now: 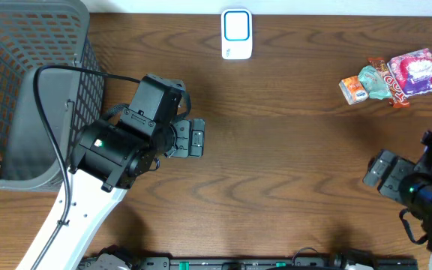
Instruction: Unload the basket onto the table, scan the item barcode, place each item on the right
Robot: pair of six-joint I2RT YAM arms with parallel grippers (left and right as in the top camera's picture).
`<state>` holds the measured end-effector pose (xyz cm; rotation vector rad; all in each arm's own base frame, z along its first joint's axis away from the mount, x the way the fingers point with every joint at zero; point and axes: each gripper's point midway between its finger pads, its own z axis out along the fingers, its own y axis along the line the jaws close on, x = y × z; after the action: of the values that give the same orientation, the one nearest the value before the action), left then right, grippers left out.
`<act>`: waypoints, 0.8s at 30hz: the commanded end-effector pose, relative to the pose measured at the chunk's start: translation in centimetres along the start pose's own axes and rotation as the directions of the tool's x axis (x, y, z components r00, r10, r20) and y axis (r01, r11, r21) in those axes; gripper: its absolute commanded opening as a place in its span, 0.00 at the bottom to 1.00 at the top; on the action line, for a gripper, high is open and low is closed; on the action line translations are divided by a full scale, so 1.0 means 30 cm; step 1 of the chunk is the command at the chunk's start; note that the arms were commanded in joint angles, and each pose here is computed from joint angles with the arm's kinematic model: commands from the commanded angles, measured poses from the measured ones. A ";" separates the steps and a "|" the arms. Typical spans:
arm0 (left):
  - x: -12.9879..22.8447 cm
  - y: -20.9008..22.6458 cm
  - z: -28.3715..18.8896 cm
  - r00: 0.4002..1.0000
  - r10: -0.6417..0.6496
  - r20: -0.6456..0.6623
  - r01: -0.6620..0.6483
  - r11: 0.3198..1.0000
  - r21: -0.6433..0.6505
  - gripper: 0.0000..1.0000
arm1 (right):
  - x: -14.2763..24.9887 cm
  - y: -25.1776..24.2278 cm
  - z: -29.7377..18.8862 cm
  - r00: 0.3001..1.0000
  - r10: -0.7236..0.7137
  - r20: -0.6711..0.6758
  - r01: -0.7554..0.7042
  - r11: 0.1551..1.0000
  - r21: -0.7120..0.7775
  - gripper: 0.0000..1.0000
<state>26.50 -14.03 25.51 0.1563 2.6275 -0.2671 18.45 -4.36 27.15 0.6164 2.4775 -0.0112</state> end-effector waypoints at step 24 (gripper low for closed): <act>0.000 0.000 -0.004 1.000 0.002 0.003 -0.002 1.000 -0.003 0.98 | 0.141 0.151 0.272 0.831 -0.271 0.486 0.400 0.898 -0.183 0.99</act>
<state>26.50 -14.03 25.51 0.1563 2.6275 -0.2671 21.63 -0.11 19.58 0.1138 2.0732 0.0723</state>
